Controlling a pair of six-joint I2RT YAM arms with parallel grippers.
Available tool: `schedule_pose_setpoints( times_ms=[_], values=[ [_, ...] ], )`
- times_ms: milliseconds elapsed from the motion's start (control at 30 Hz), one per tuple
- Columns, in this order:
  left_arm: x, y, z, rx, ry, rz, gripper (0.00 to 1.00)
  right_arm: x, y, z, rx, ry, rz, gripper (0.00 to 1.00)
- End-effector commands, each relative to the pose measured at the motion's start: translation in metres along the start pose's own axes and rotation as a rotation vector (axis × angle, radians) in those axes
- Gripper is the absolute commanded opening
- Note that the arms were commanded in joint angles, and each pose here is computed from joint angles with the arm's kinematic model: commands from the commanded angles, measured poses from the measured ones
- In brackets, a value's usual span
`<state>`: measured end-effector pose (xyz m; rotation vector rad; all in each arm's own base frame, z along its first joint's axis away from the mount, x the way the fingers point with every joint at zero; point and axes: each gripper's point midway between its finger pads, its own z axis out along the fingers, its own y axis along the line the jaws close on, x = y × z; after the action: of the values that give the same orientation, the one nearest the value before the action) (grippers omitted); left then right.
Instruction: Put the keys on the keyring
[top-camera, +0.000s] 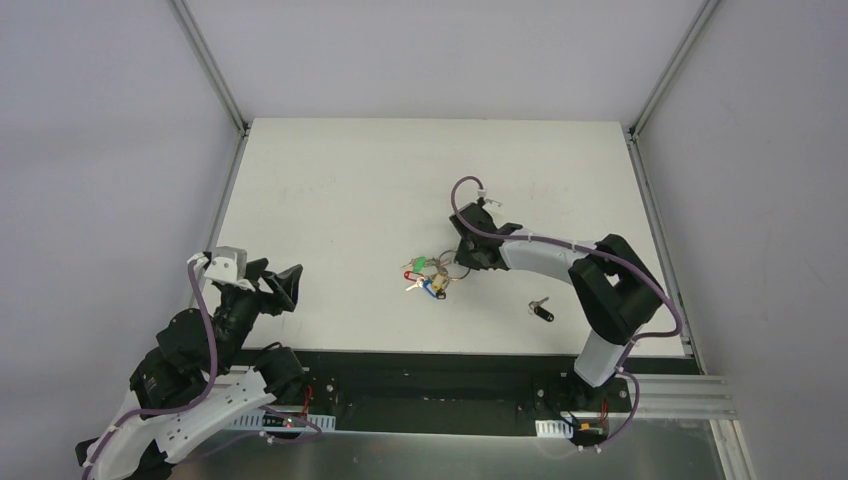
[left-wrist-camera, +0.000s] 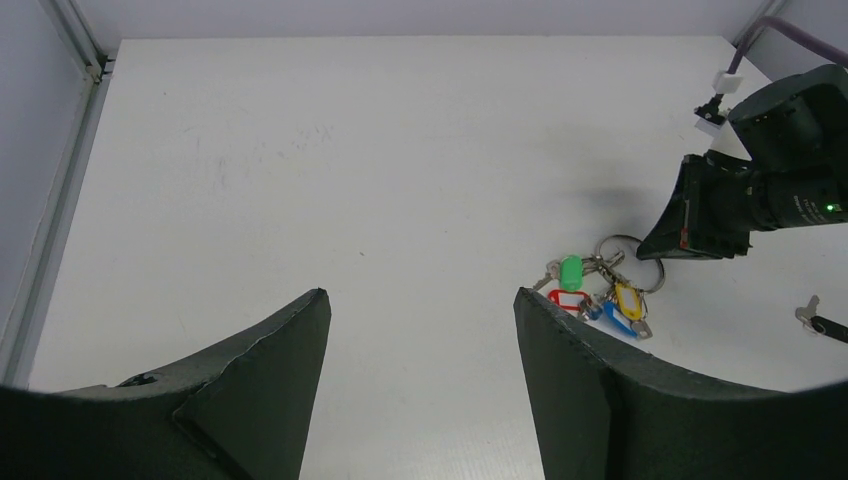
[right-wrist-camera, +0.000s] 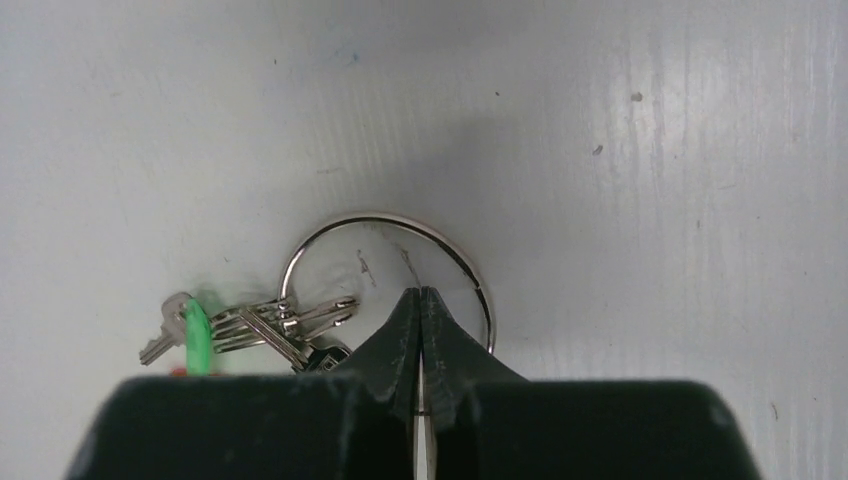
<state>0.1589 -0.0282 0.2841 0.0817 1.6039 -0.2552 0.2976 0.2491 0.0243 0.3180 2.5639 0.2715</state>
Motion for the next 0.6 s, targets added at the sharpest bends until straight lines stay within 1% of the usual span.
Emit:
schedule_pose_setpoints(
  times_ms=[0,167,300,400,433,467,567],
  values=[
    [-0.007,-0.001,0.000,0.001,-0.028,-0.029,0.67,-0.020,0.010,0.005,0.014,-0.048,0.032,0.00],
    [-0.007,-0.001,0.000,0.002,-0.027,-0.025,0.67,-0.032,0.013,0.025,0.037,-0.051,0.025,0.00],
    [-0.007,-0.001,0.000,0.000,-0.026,-0.023,0.67,-0.044,0.033,0.046,0.007,-0.036,0.015,0.00],
    [-0.006,0.000,0.000,-0.005,-0.026,-0.021,0.67,-0.048,0.060,0.062,-0.051,-0.002,-0.002,0.00],
    [-0.007,0.000,0.000,-0.004,-0.026,-0.021,0.67,-0.052,0.077,0.064,-0.092,0.005,-0.004,0.00],
    [-0.006,0.000,0.000,-0.004,-0.026,-0.020,0.67,-0.047,0.086,0.072,-0.113,0.028,-0.017,0.00],
    [-0.007,0.000,0.000,-0.006,-0.027,-0.019,0.67,-0.033,0.131,0.078,-0.226,0.086,-0.079,0.00]
  ],
)
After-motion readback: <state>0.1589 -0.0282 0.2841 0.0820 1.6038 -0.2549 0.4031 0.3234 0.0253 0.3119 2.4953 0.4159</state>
